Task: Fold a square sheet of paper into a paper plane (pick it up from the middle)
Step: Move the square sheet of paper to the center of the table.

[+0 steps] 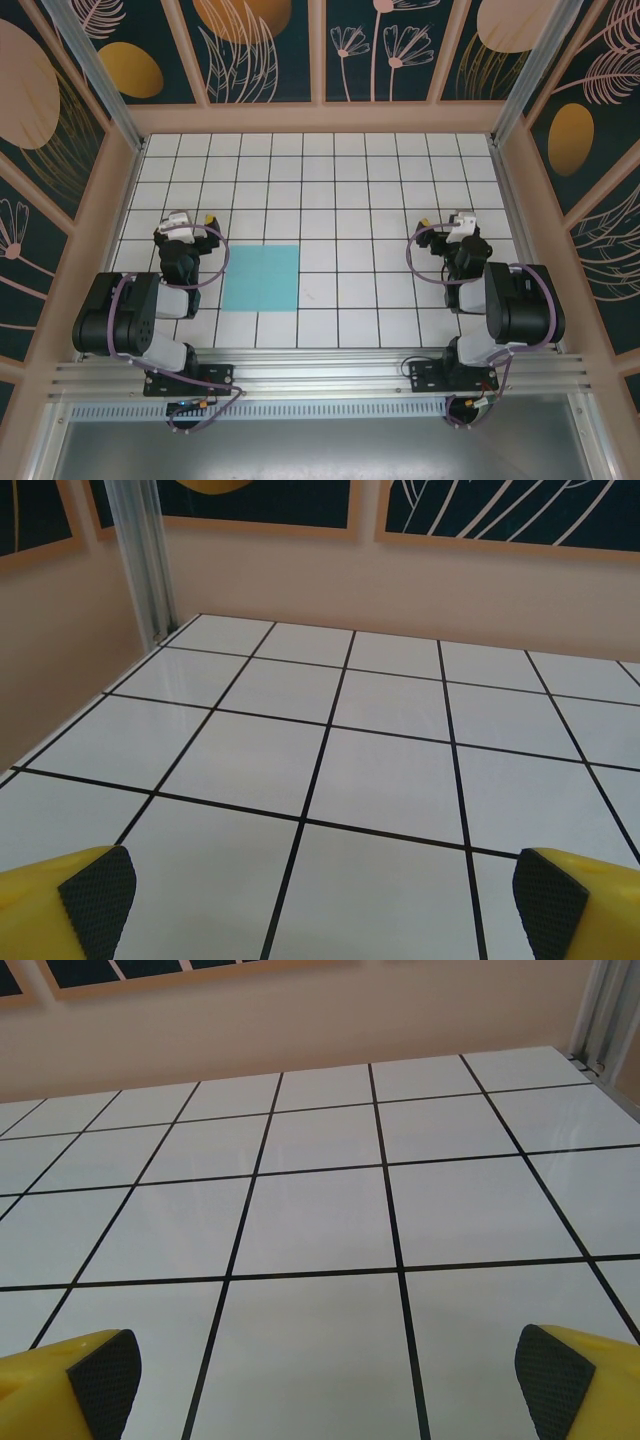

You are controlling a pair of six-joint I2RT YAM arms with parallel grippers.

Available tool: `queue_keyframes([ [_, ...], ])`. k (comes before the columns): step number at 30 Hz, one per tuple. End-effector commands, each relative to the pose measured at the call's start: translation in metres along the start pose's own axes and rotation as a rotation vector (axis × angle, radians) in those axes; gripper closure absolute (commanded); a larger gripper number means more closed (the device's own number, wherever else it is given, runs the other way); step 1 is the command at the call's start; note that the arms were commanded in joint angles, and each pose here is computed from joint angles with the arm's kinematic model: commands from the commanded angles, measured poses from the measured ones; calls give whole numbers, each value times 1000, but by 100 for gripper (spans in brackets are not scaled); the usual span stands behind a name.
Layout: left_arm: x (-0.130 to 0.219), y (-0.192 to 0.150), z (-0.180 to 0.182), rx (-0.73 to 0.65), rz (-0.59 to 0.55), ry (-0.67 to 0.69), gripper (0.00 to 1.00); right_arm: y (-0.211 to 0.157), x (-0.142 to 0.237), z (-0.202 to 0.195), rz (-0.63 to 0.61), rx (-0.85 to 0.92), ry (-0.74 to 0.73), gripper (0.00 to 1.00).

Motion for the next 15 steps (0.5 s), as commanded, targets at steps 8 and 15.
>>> queue_keyframes([
  [8,-4,14,-3,-4,-69,-8,1,15,-4,-2,-74,-8,15,1],
  [15,-4,14,-3,-4,-70,-8,1,15,-4,-2,-72,-8,15,1],
])
Point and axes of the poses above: each hand's point on the last joint's axis, 136 mm out from that joint toward the fingers, its own x axis back along the fingers, its own z axis along the line the jaws close on, y = z × x, the point moved 6 cm from there along x, back along the fingers, and after that the axes turned 13 degrees about x, right-handed, at the moved point
